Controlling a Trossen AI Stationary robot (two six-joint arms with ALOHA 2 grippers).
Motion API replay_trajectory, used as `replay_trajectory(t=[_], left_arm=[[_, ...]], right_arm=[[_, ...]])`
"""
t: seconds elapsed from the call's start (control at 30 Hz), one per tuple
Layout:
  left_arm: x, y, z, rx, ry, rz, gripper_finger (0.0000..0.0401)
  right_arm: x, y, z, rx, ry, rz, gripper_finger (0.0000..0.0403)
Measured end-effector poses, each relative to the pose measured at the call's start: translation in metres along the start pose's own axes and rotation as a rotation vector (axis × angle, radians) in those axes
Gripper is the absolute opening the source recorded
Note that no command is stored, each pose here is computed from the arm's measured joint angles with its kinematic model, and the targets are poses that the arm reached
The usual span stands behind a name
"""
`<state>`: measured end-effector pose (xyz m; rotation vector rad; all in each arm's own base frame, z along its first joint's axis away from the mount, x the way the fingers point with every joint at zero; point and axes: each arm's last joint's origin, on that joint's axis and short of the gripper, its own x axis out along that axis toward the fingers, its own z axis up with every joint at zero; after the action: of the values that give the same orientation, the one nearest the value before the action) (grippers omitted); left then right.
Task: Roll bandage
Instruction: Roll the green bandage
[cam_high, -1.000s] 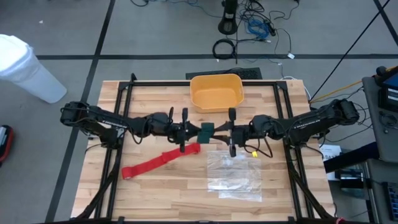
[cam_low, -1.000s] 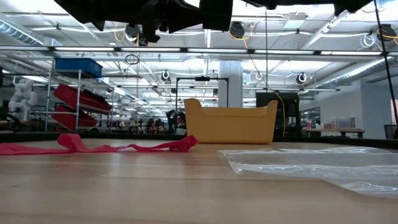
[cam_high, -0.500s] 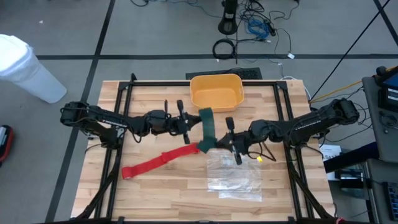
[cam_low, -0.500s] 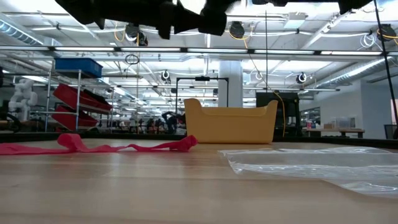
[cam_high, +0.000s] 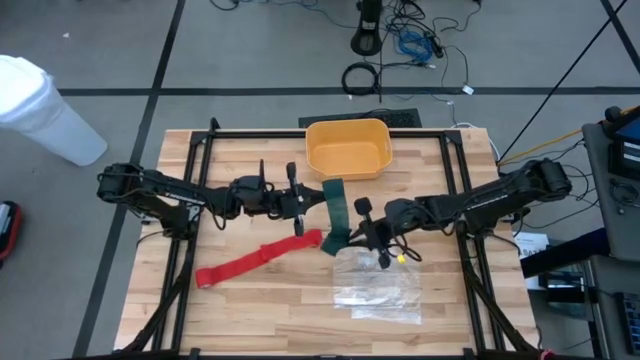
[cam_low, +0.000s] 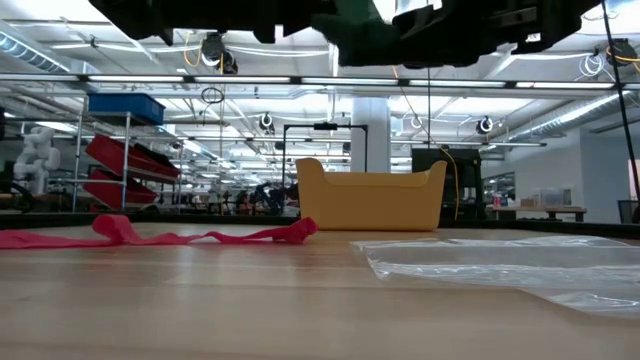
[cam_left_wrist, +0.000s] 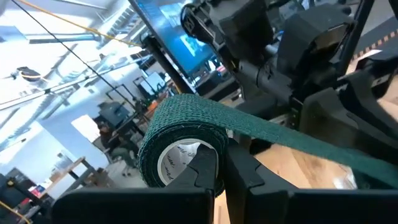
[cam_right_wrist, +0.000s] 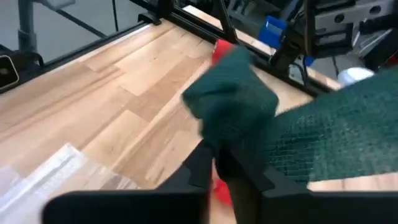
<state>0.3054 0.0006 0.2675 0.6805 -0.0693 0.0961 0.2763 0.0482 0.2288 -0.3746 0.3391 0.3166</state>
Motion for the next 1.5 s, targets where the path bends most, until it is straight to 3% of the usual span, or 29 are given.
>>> replay_trajectory(t=[0.27, 0.43, 0.9, 1.17, 1.5], left_arm=[[0.002, 0.004, 0.001, 0.002, 0.035, 0.043, 0.0010], [0.003, 0.005, 0.001, 0.013, 0.071, 0.053, 0.0010], [0.004, 0.003, 0.001, -0.019, 0.072, -0.002, 0.0011], [0.004, -0.002, 0.000, -0.046, 0.041, -0.107, 0.0011], [0.004, -0.004, -0.001, -0.051, 0.037, -0.149, 0.0011]], right_arm=[[0.008, 0.004, -0.007, 0.168, 0.026, 0.061, 0.0181], [0.008, 0.000, -0.015, 0.244, 0.111, -0.032, 0.0241], [-0.020, -0.015, 0.002, 0.178, 0.112, -0.397, 0.0209], [-0.032, -0.021, 0.004, 0.149, 0.115, -0.410, 0.0208], [-0.026, -0.037, -0.003, 0.240, 0.048, -0.291, 0.0207]])
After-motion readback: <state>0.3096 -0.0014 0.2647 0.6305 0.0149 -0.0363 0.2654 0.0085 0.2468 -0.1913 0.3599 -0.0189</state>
